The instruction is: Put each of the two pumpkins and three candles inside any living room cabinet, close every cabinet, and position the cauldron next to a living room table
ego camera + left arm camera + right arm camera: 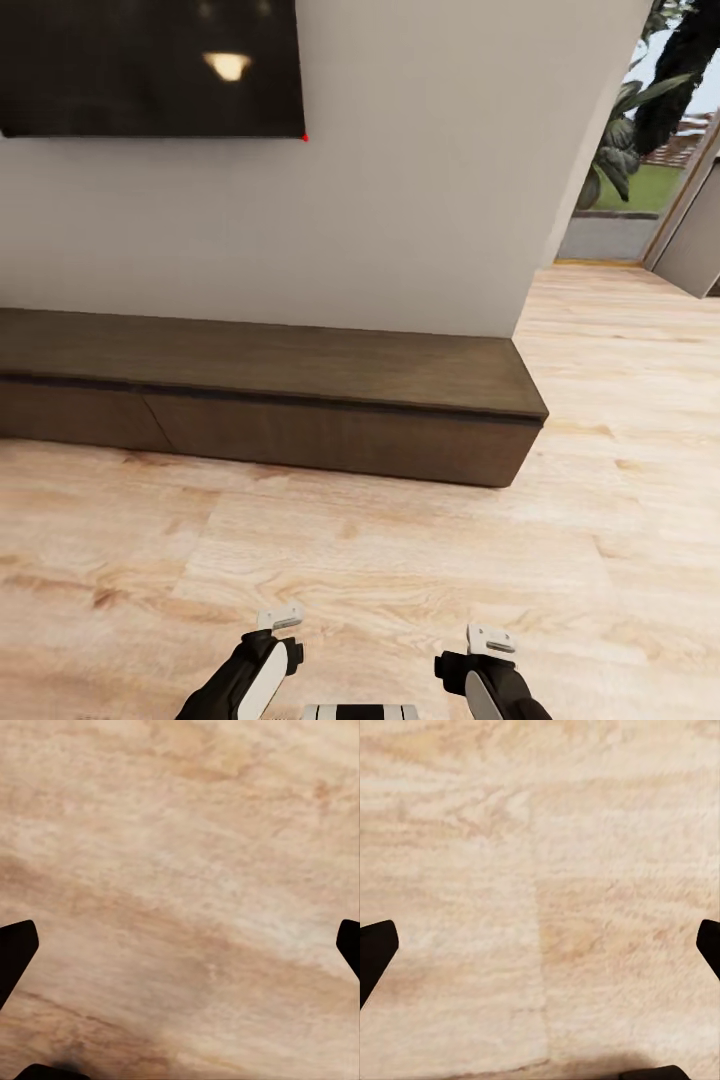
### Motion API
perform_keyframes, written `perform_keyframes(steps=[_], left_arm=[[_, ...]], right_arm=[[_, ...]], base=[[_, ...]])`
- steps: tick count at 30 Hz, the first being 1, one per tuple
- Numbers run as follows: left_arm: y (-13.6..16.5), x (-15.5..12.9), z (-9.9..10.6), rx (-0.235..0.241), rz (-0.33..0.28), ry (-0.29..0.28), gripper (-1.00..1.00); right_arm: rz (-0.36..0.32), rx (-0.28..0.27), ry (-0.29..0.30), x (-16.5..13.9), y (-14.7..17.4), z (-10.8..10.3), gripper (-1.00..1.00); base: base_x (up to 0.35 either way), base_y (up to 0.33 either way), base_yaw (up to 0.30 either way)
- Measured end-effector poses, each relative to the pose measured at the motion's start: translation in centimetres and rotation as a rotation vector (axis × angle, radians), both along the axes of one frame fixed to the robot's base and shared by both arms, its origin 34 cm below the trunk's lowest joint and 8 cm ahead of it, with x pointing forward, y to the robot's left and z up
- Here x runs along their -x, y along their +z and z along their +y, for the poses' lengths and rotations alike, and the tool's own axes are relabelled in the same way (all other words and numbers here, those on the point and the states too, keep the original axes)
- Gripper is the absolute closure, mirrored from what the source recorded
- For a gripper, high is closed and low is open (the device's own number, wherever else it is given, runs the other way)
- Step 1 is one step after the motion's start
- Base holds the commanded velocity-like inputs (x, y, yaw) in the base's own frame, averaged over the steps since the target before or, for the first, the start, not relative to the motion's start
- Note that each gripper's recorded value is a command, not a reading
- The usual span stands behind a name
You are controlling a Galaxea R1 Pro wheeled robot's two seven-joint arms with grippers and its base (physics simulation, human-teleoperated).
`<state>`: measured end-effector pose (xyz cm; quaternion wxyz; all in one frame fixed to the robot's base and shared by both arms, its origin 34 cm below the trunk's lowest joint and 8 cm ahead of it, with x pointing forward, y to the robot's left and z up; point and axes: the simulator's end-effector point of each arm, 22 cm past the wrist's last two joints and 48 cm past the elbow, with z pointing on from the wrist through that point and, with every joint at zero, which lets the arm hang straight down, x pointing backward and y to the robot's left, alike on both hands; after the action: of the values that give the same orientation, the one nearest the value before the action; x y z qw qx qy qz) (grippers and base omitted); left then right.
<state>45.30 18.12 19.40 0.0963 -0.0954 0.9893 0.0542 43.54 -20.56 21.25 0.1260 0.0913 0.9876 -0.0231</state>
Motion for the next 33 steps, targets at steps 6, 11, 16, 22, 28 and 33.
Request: perform_keyframes(steps=[6,11,16,22,28,33], left_arm=[[0.0,0.0,0.0,0.0,0.0,0.0,-1.0],[0.0,0.0,0.0,0.0,0.001,0.0,-1.0],[0.0,0.0,0.2,0.0,0.001,0.009,-1.0],[0.8,-0.6,0.3,0.002,-0.018,0.017,-1.0],[1.7,-1.3,0.3,0.003,-0.042,0.02,-1.0],[2.6,-1.8,0.3,0.003,-0.061,0.02,-1.0]], right_arm=[[0.001,0.003,-0.001,0.0,0.0,-0.1,-1.0],[0.001,0.003,-0.002,0.0,0.0,-0.1,-1.0],[0.001,0.004,-0.002,0.0,0.0,-0.1,-1.0],[-0.019,0.004,-0.002,-0.6,0.8,-0.1,-1.0],[-0.044,0.005,-0.002,-1.3,1.7,-0.2,-1.0],[-0.066,0.005,-0.002,-1.9,2.5,-0.3,-1.0]], base=[[0.0,0.0,0.267],[0.0,0.0,0.267],[0.0,0.0,0.268],[0.0,0.0,0.268],[0.0,0.0,0.268],[0.0,0.0,0.269]])
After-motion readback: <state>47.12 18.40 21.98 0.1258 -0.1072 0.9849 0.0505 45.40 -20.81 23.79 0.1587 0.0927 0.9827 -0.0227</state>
